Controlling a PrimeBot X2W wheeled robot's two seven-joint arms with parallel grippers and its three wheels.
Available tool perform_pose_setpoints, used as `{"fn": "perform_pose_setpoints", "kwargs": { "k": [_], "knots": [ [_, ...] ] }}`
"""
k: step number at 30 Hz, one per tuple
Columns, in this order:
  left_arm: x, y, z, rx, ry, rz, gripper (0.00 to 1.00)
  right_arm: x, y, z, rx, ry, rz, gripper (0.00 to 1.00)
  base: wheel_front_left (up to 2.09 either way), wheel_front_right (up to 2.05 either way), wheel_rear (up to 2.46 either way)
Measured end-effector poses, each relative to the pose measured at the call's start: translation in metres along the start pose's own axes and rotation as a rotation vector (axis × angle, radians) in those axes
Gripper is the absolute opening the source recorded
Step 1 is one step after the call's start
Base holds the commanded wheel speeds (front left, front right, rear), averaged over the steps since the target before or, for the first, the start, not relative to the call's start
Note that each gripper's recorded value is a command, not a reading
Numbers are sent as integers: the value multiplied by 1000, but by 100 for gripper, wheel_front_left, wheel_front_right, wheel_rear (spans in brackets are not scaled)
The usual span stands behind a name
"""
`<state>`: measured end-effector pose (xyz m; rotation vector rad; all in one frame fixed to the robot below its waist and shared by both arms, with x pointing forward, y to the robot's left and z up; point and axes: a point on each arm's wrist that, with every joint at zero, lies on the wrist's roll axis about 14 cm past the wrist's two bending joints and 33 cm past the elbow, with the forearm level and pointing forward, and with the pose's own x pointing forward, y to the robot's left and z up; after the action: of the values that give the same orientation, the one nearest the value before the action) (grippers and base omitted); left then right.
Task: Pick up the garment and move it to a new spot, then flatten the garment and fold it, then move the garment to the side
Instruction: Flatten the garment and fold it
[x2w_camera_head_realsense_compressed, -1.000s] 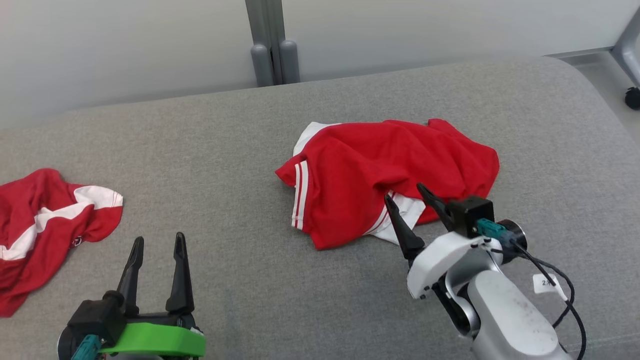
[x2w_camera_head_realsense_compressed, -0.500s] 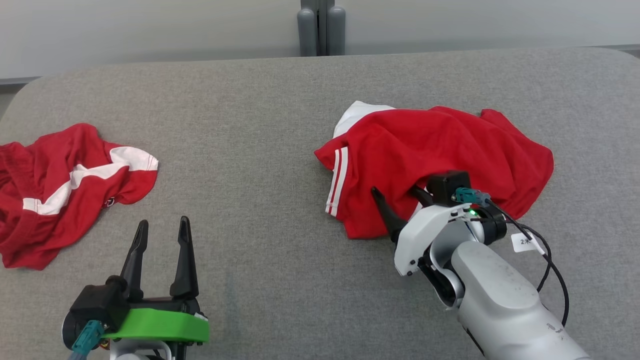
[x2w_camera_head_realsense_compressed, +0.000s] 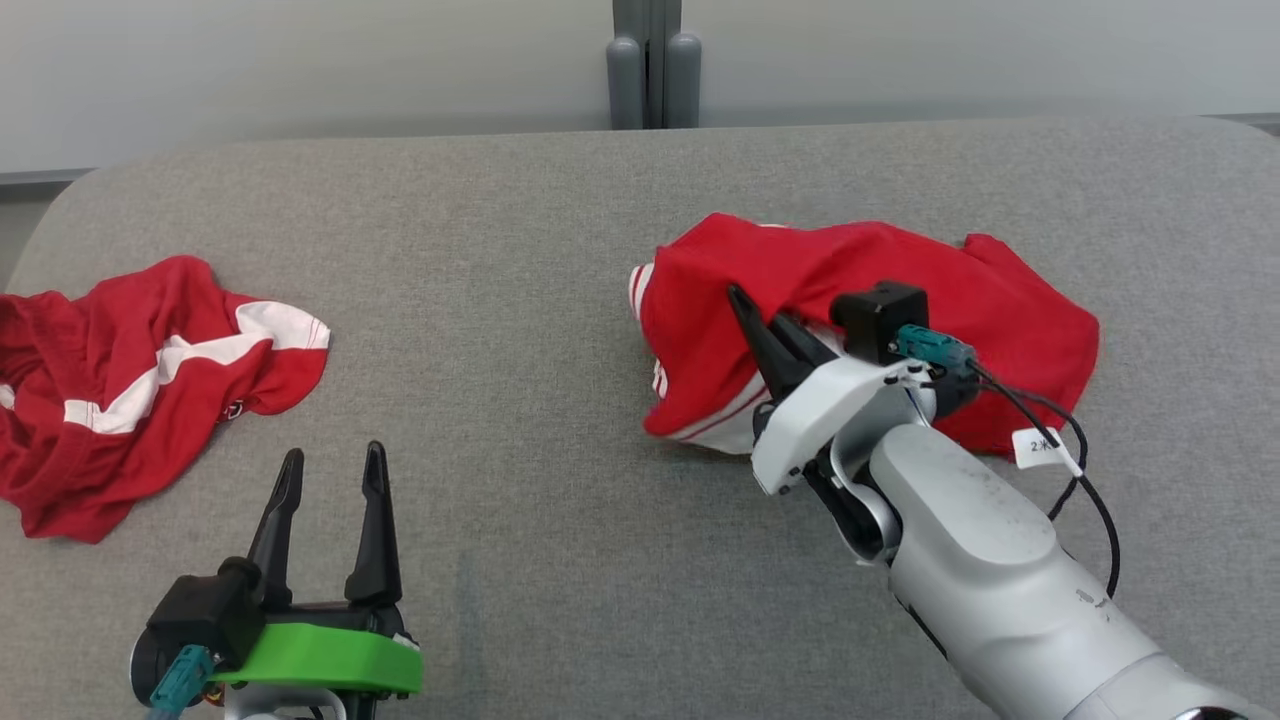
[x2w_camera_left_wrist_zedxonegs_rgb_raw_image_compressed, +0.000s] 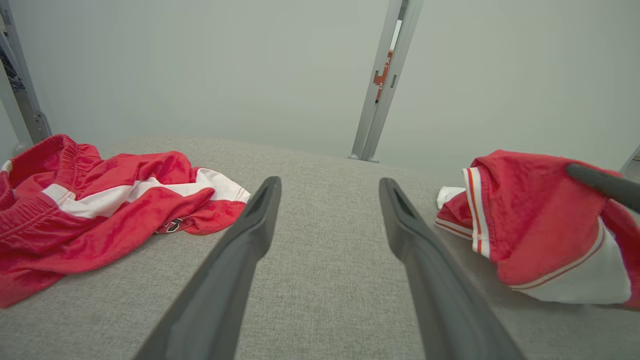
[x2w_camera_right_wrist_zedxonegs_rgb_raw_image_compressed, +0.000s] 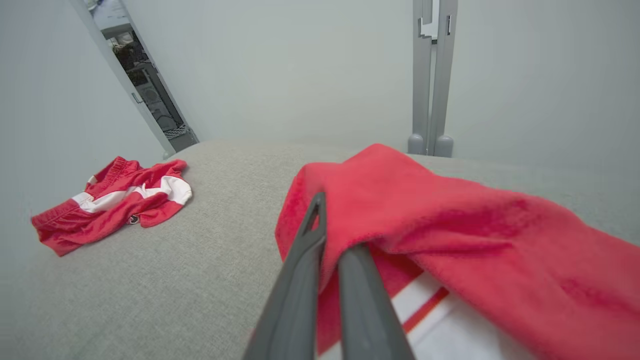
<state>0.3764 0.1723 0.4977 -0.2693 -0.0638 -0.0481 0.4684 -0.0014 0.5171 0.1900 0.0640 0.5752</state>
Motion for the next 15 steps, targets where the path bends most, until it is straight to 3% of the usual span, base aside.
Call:
{"fn": "perform_pose_setpoints", "kwargs": {
  "k": [10, 15],
  "knots": [
    [-3, -10, 4, -9, -14, -27, 100, 13, 49, 136, -59, -336, 164, 0, 0, 0, 0],
    [-2, -11, 3, -11, -10, -33, 100, -6, 40, 230, -41, -609, 143, 0, 0, 0, 0]
  ]
}}
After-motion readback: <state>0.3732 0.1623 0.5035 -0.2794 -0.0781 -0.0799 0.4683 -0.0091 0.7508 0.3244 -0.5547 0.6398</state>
